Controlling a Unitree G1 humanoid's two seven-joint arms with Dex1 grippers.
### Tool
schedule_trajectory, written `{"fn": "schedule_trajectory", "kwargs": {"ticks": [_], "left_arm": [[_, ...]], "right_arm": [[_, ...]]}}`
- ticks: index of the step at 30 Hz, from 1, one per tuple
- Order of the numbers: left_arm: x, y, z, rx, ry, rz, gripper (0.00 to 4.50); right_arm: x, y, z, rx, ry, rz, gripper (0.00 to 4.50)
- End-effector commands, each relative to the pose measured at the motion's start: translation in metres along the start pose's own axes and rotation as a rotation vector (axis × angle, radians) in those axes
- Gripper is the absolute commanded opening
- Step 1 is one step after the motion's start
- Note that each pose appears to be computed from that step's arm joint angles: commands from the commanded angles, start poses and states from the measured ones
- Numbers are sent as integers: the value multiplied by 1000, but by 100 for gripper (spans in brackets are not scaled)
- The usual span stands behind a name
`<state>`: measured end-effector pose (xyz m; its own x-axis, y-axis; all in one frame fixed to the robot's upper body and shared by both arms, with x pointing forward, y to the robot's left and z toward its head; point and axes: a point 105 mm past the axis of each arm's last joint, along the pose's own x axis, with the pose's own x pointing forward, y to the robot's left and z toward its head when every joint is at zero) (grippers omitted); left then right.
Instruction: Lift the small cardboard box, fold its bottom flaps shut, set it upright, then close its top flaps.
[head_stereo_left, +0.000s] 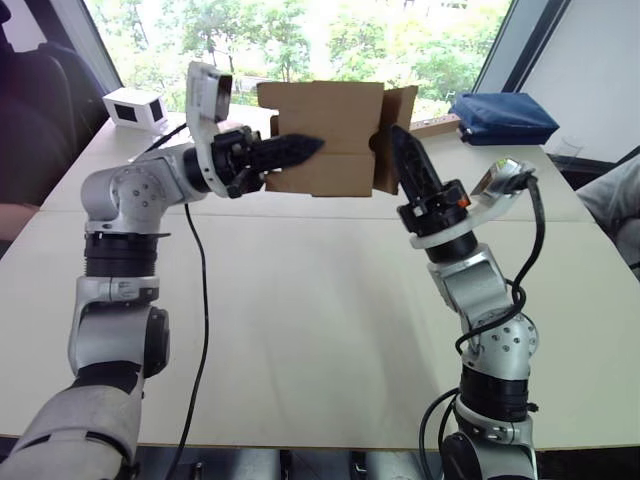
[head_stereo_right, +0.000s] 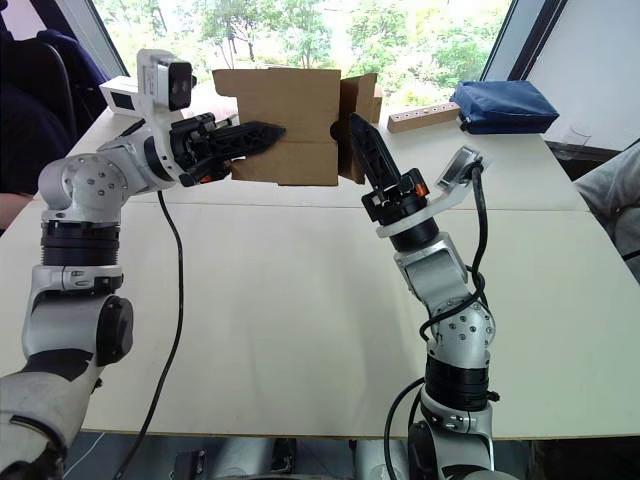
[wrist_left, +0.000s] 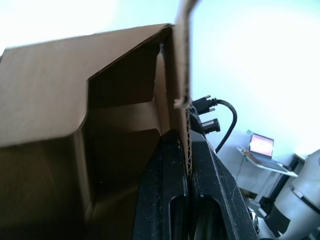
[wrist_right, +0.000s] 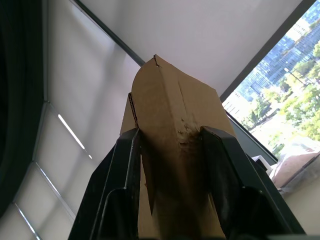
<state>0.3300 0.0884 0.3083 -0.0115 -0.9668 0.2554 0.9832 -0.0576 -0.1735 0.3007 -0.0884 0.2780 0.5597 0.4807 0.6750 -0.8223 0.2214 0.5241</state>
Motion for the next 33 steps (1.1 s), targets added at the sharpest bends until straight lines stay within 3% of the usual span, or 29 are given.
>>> {"fn": "schedule_trajectory", "kwargs": {"ticks": [1,12,23,33], "left_arm": [[3,-8,14,51,-13,-24,0],[2,-7,14,46,-18,-20,0],[-3,-10,12,31,-9,-25,0],[-1,-10,13,23,-15,-31,0]], "right_arm": [[3,15,-1,-17,16,62,51],[4,8,-4,-108,51,23,51],[-1,2,19,-99,-29,12,51],[-1,2,12,-98,4,15,51]]}}
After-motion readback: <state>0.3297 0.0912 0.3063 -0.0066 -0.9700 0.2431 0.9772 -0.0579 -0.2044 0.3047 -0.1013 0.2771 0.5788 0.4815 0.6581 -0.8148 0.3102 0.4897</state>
